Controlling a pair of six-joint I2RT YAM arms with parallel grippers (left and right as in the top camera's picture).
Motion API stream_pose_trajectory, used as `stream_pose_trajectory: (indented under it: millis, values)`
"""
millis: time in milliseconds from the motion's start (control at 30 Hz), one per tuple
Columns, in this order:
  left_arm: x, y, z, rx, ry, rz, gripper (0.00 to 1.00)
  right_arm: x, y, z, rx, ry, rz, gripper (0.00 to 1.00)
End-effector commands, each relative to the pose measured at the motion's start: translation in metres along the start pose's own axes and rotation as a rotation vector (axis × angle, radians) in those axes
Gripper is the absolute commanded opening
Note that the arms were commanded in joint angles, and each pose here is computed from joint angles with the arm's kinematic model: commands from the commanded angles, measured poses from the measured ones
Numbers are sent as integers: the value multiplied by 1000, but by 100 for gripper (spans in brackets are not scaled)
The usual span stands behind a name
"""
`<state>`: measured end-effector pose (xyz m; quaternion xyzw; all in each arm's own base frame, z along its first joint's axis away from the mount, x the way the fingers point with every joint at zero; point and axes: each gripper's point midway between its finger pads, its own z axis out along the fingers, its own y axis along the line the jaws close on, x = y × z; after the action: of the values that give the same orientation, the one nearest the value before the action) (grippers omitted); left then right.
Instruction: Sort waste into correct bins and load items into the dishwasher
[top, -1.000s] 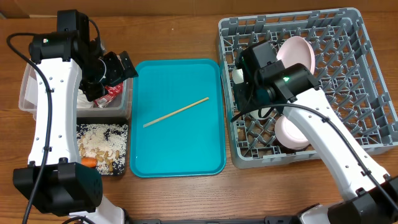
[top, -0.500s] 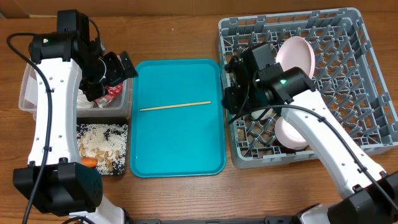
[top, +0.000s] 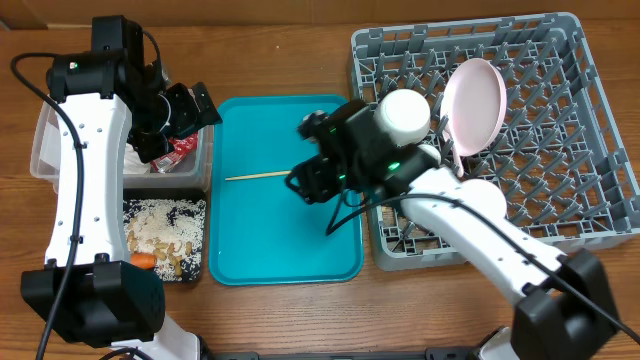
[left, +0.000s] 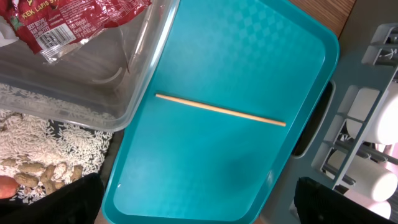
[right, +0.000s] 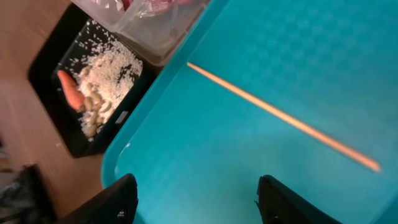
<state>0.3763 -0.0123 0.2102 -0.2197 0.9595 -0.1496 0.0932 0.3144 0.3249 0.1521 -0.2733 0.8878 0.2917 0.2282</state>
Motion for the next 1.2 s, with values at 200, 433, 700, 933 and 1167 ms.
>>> stream_pose_trajectory:
  millis: [200,433,700,933,1167]
  values:
    - [-3,-6,-3,17,-10,5,100,-1,-41,76,215,-54,-108,84]
    - [-3,-6,-3,17,-10,5,100,4,-65,101,266,-58,-97,97]
    - [-3,-6,-3,17,-10,5,100,38,-80,111,304,65,-69,97]
    - [-2,-6,-3,17,-10,6,100,73,-54,112,142,209,-26,100]
    - [-3,-6,-3,17,-10,5,100,69,-39,107,70,214,-21,100]
